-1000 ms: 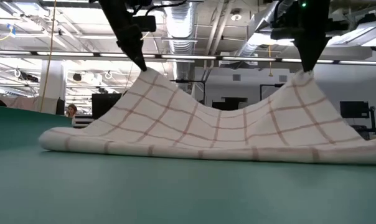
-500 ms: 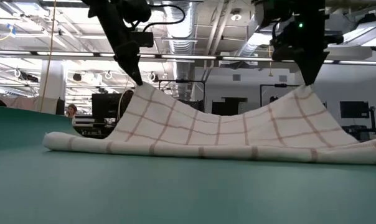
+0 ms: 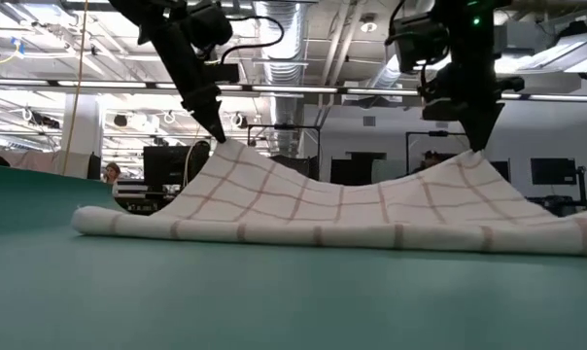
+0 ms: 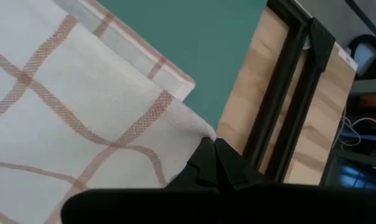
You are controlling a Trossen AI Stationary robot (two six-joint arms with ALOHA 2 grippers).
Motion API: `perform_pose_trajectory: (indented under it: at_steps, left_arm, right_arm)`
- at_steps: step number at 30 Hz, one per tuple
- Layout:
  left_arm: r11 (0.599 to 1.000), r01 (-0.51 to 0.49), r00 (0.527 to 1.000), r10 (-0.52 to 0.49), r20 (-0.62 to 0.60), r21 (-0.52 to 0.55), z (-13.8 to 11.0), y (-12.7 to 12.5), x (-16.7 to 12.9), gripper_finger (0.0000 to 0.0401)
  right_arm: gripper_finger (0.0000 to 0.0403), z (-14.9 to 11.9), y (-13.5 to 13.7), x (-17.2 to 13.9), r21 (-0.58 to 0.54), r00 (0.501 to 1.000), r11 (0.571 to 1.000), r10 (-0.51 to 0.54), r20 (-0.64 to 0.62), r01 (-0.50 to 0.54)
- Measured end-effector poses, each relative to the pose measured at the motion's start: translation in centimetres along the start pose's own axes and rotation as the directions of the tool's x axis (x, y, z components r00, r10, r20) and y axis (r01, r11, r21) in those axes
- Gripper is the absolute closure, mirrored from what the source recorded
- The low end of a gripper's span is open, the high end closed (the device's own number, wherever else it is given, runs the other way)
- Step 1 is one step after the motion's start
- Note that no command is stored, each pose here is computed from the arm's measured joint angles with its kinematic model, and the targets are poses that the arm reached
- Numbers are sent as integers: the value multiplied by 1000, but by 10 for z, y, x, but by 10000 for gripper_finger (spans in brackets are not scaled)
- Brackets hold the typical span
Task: Roll towel
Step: Roll the white towel
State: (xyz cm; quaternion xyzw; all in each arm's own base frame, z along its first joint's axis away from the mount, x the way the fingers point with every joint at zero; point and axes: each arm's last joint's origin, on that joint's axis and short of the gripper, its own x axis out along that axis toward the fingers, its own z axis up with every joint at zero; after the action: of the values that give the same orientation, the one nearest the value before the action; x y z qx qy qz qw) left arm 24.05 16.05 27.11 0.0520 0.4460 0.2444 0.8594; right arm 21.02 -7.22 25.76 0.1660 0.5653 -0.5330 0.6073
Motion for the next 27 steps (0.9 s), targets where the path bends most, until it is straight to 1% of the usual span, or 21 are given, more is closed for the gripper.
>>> perform_pose_trajectory:
  at_steps: [2, 8, 11, 15, 19, 27]
  left_arm:
    - [1000, 17, 1000, -17, 3, -7, -2, 2, 1, 397]
    - [1000, -3, 1000, 3, 3, -4, -6, 6, 5, 397]
    - [1000, -14, 1000, 14, -4, 10, -10, 7, 8, 397]
    - [1000, -24, 999, 24, 34, 14, -9, 9, 10, 397]
    - [999, -35, 998, 34, 59, 16, -6, 11, 15, 397]
    - [1000, 17, 1000, -17, -1, 22, -11, 6, 54, 397]
  right_arm:
    - [403, 2, -1, 1, -5, 1000, 1000, 5, -1, -5]
    - [403, 11, 1, 5, -6, 999, 999, 40, 33, -40]
    - [403, 15, 1, 12, -5, 1000, 1000, 15, 5, -15]
    - [403, 17, 2, 20, -34, 999, 999, -29, -41, 28]
    - [403, 21, 7, 30, -66, 996, 997, -52, -66, 48]
    - [403, 25, 20, 47, -108, 989, 989, -113, -95, 103]
